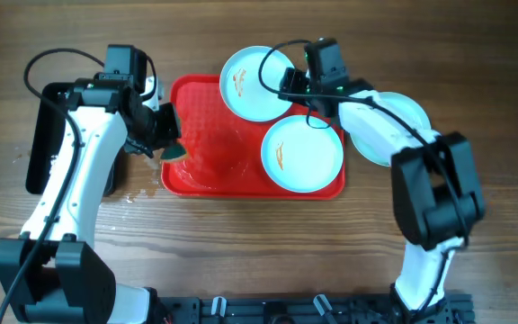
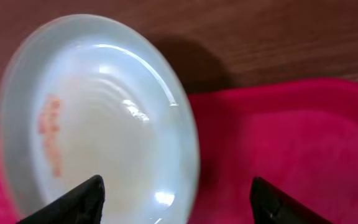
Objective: Clean dirty plates on tray and stack at the side
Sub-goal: 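Set the plate down right of the red tray, open right gripper, then move the right gripper to grip the rim of the lower plate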
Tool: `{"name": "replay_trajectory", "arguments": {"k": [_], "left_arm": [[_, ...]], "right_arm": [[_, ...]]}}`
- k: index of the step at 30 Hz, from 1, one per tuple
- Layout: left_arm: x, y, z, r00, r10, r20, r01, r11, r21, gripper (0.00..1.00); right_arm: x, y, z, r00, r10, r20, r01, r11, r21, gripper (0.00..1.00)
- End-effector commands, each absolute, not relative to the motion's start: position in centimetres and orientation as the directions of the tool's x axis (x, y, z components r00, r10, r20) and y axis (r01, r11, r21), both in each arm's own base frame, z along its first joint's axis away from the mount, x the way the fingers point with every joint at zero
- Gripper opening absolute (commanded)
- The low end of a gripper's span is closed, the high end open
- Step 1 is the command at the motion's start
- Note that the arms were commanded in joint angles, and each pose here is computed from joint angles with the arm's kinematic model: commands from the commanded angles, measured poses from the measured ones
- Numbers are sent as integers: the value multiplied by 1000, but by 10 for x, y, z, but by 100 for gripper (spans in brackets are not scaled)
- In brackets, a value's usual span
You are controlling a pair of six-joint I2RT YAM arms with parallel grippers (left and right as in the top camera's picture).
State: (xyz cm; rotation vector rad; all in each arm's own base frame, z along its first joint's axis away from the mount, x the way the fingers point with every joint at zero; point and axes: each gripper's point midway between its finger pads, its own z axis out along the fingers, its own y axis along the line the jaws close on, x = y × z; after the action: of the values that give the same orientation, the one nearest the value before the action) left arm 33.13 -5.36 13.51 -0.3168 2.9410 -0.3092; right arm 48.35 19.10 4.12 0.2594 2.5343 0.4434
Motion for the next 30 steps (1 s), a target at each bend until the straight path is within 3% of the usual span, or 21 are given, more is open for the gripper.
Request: {"name": "replay_trajectory", "arguments": {"k": [1,5,10,14,19,25,30], "left_arm": [[336,-56,136,-964,-208,-163,-166,957,-239,4],[336,-57,136,-964,-208,-163,-165,956,-243,4],[336,-57,136,-964,-208,-164,-165,956,-243,4],[337,-57,136,-964,-208,-166,-164,956,-244,4],[337,-60,137,-965,-206,-163,-160,952,-261,4],[340,-60,138,-962,-207,-177,-156,951,-266,4],[345,-68,171,-936,-206,-285,-107,939,-327,4]], "right_arm": [[492,182,19,-821,269,-504,119,944,309,65],[496,185,12,-816,268,-512,110,942,318,59],[504,188,16,-795,282,-536,104,935,338,34],[503,189,16,-800,255,-543,77,941,329,9],[497,208,25,-829,242,-504,16,911,411,4],[480,241,107,-838,323,-441,-26,782,622,4],[433,255,78,-903,286,-321,81,846,526,4]]}}
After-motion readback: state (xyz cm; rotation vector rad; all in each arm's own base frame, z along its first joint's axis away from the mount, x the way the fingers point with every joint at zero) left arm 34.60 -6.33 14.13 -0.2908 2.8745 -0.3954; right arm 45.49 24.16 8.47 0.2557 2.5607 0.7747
